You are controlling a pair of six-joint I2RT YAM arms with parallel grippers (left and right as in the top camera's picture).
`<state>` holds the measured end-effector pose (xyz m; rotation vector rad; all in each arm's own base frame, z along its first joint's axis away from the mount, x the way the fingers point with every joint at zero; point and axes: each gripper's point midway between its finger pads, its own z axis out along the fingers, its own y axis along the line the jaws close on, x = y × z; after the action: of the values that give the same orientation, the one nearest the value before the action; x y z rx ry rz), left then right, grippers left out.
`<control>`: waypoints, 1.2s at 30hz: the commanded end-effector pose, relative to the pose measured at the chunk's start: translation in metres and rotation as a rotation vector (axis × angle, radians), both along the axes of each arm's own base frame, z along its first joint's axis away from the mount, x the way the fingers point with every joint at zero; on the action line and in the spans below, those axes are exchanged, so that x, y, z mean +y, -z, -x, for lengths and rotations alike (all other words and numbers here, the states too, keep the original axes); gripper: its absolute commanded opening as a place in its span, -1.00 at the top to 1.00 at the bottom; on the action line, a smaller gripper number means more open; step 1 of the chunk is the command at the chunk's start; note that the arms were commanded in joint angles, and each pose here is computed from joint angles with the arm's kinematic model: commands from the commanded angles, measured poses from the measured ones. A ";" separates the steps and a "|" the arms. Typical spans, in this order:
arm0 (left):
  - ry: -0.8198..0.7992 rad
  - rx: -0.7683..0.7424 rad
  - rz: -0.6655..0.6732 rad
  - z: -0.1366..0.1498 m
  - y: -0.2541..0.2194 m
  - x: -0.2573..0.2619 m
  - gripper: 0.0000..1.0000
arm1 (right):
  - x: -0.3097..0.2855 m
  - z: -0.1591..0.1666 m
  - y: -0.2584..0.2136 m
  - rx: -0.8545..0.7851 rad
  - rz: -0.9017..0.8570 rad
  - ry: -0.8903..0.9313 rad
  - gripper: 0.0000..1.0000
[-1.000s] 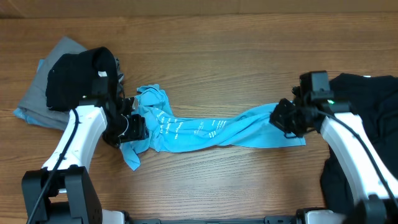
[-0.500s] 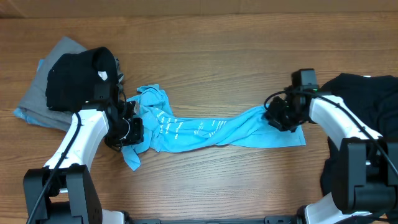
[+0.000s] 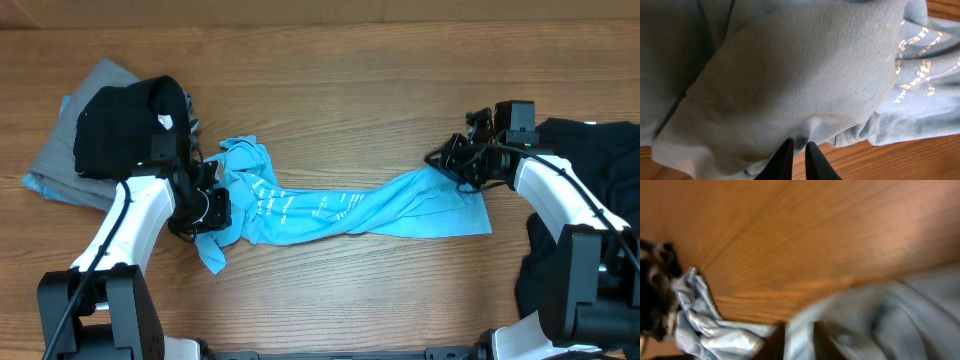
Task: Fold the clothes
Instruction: 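Hold the T-shirt with left gripper and pull right end rightward with right gripper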
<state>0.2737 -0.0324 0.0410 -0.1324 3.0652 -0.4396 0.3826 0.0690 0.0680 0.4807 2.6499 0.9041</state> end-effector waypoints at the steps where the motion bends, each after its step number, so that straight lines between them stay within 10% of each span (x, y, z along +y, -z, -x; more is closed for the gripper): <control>1: 0.005 0.000 0.012 0.002 -0.001 -0.002 0.72 | 0.001 -0.011 -0.021 -0.065 -0.040 0.005 -0.03; 12: 0.006 0.003 0.011 0.003 -0.001 -0.002 0.66 | -0.038 0.067 -0.001 0.222 -0.064 0.000 0.56; 36: 0.005 -0.005 0.012 0.001 -0.001 -0.002 0.58 | -0.021 0.048 0.055 0.175 0.070 0.060 0.34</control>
<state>0.2740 -0.0324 0.0409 -0.1321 3.0641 -0.4395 0.3337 0.0455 0.0143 0.6439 2.8014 0.7565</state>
